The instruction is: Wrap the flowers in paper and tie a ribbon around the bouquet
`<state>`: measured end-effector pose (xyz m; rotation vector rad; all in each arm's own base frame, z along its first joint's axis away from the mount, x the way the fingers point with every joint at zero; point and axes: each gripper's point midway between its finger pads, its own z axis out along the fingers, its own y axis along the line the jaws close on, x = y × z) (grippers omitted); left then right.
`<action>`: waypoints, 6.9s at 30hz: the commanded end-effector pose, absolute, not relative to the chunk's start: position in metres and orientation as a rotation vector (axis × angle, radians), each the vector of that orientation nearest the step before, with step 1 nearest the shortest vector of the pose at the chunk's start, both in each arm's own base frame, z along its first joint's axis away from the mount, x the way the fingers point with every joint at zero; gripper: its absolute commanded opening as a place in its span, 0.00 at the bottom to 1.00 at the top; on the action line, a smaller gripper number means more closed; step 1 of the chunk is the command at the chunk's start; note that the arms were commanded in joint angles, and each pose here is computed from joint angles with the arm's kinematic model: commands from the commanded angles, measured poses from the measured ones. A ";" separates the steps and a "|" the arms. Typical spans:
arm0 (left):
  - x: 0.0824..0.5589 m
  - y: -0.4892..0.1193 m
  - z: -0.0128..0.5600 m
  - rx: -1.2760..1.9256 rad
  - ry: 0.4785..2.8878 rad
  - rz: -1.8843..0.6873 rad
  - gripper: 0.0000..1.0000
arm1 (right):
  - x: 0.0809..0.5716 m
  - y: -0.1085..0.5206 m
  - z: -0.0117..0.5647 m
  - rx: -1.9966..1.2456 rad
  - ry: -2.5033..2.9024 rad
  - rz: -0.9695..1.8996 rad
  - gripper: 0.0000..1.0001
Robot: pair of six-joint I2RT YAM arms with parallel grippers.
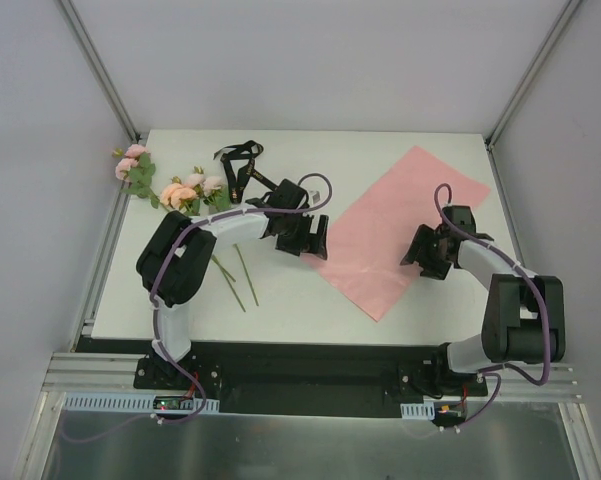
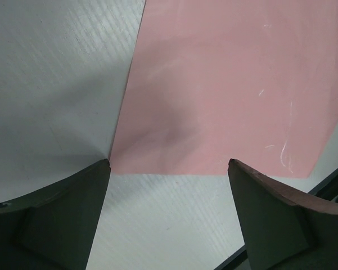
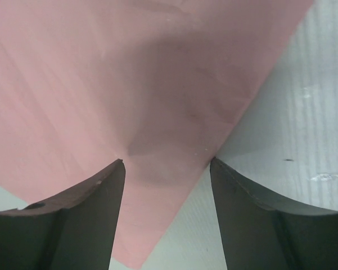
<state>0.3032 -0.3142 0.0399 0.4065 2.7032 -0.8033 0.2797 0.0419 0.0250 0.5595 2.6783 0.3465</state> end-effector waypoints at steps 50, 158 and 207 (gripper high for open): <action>0.249 -0.293 0.143 0.250 2.506 -1.091 0.27 | 0.226 0.291 0.099 -0.870 1.859 0.109 0.09; 0.235 -0.278 0.185 -0.028 2.330 -1.386 0.00 | 0.259 0.271 0.190 -0.439 2.141 0.303 0.00; 0.201 -0.281 0.074 -0.152 2.562 -1.175 0.00 | 0.238 -0.082 0.064 1.170 2.136 -0.383 0.00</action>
